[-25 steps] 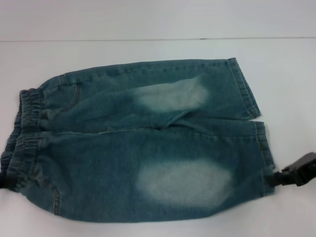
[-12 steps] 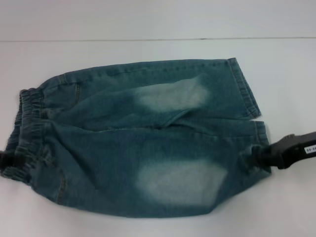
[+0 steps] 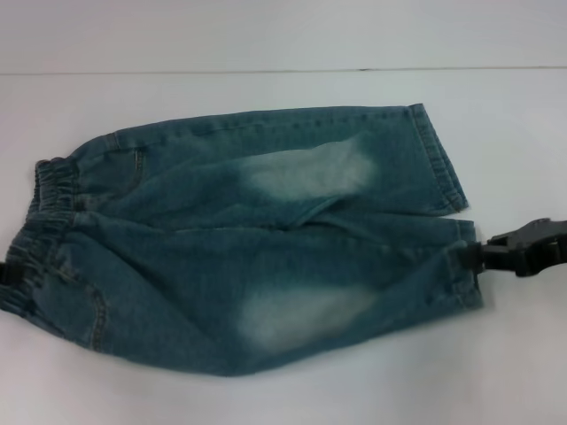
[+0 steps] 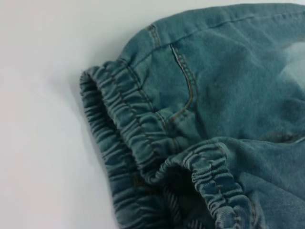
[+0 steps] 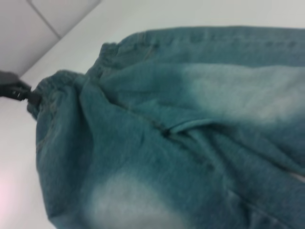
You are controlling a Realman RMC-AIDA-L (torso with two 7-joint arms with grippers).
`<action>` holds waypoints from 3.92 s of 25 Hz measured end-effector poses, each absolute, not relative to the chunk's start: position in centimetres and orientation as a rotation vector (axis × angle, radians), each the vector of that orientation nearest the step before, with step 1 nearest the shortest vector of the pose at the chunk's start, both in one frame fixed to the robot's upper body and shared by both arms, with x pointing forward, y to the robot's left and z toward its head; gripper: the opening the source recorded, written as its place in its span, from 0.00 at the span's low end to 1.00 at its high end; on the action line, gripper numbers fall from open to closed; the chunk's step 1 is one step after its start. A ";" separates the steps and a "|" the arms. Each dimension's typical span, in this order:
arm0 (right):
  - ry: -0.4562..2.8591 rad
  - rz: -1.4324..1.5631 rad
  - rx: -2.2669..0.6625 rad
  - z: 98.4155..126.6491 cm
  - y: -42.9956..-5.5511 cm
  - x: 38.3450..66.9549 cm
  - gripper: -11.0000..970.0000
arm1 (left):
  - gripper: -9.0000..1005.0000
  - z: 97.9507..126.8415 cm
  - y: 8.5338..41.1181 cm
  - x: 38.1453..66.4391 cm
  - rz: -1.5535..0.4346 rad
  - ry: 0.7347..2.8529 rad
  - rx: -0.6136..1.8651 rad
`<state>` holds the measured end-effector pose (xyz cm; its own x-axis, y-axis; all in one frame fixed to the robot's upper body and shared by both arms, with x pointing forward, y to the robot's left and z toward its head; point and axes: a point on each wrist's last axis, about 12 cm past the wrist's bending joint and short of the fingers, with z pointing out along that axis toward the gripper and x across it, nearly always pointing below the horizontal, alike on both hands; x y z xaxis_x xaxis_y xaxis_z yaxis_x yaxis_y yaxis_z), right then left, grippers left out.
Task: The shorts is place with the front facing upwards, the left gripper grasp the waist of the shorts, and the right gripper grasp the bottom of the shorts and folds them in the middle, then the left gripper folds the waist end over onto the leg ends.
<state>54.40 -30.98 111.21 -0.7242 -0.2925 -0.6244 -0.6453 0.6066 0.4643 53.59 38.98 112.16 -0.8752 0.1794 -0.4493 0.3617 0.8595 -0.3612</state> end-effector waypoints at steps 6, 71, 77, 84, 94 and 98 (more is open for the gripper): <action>2.291 0.941 -0.671 112.1 -32.7 54.4 0.05 | 0.10 113.9 39.6 54.2 -0.641 2.594 0.384; 1.949 0.614 -0.378 109.7 -30.8 60.5 0.03 | 0.11 114.1 38.4 56.7 -0.752 2.238 0.170; 1.945 0.605 -0.350 109.8 -30.6 61.1 0.03 | 0.12 114.0 37.8 57.4 -0.742 2.242 0.178; 1.927 0.599 -0.309 110.2 -30.7 61.6 0.03 | 0.12 114.0 36.5 58.4 -0.717 2.216 0.217; 1.942 0.561 -0.231 110.2 -31.1 62.3 0.03 | 0.12 114.2 36.7 59.3 -0.652 2.183 0.170; 1.949 0.550 -0.225 110.0 -30.9 62.5 0.03 | 0.12 114.1 36.8 59.6 -0.627 2.177 0.144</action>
<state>62.53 -30.93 110.04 -0.4322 0.0878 -0.8975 -0.3943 0.8766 0.2757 59.60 36.85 114.08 -0.6368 -0.1111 -0.7629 0.3117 0.8680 -0.3866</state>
